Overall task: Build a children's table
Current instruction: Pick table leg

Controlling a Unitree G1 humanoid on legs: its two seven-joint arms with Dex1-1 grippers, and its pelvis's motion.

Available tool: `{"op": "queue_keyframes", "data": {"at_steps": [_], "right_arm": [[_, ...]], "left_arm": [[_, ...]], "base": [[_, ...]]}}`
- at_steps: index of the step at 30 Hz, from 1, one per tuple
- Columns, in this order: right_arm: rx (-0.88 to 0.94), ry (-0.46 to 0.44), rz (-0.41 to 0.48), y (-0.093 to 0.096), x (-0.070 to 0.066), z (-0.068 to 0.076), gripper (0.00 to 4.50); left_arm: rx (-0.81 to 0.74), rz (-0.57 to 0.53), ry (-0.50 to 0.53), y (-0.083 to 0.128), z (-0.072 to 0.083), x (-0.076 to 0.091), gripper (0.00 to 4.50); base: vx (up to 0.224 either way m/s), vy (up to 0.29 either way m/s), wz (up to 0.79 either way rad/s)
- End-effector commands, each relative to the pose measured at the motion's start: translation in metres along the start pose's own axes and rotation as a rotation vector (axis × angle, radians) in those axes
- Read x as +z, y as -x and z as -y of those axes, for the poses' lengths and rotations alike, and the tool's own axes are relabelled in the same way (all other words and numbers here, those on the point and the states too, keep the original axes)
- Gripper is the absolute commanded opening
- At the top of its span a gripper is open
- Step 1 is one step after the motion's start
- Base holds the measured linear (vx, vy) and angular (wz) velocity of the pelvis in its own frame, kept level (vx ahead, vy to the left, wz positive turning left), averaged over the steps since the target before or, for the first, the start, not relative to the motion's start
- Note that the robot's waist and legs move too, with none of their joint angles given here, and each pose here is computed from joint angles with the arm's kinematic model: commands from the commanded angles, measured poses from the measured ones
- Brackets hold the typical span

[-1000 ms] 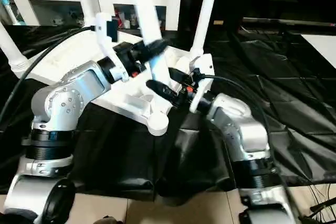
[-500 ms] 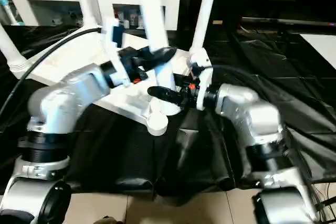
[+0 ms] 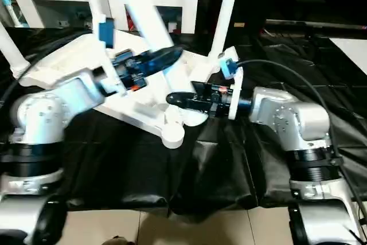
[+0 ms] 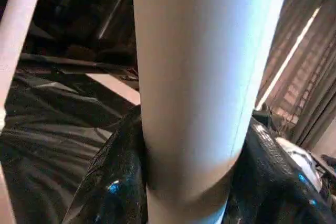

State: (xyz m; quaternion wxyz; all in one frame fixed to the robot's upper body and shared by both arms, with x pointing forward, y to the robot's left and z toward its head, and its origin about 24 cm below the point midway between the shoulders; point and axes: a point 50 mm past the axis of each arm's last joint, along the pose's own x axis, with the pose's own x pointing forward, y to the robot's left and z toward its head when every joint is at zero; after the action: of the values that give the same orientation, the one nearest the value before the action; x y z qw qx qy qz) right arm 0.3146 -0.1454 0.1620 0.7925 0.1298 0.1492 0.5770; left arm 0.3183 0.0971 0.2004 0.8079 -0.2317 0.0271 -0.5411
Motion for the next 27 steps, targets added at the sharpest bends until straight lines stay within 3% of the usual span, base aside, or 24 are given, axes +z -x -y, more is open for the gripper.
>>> {"op": "queue_keyframes", "data": {"at_steps": [1,7,19,27], "right_arm": [[-0.052,0.028,-0.001,0.009,0.008,0.003,3.43],[-0.077,0.109,-0.086,0.004,-0.004,0.003,3.43],[-0.076,0.119,-0.157,-0.005,-0.021,0.003,2.24],[-0.08,0.125,-0.188,-0.008,-0.029,0.004,1.91]], "left_arm": [[-0.048,-0.029,-0.01,0.0,0.006,-0.001,1.9],[-0.005,-0.086,-0.095,-0.002,0.001,-0.003,1.9],[-0.167,-0.146,-0.12,-0.003,0.016,-0.008,1.9],[-0.201,-0.14,-0.107,-0.004,0.02,-0.009,1.9]], "base": [[0.0,0.0,0.0],[0.0,0.0,0.0],[0.0,0.0,0.0],[0.0,0.0,0.0]]}}
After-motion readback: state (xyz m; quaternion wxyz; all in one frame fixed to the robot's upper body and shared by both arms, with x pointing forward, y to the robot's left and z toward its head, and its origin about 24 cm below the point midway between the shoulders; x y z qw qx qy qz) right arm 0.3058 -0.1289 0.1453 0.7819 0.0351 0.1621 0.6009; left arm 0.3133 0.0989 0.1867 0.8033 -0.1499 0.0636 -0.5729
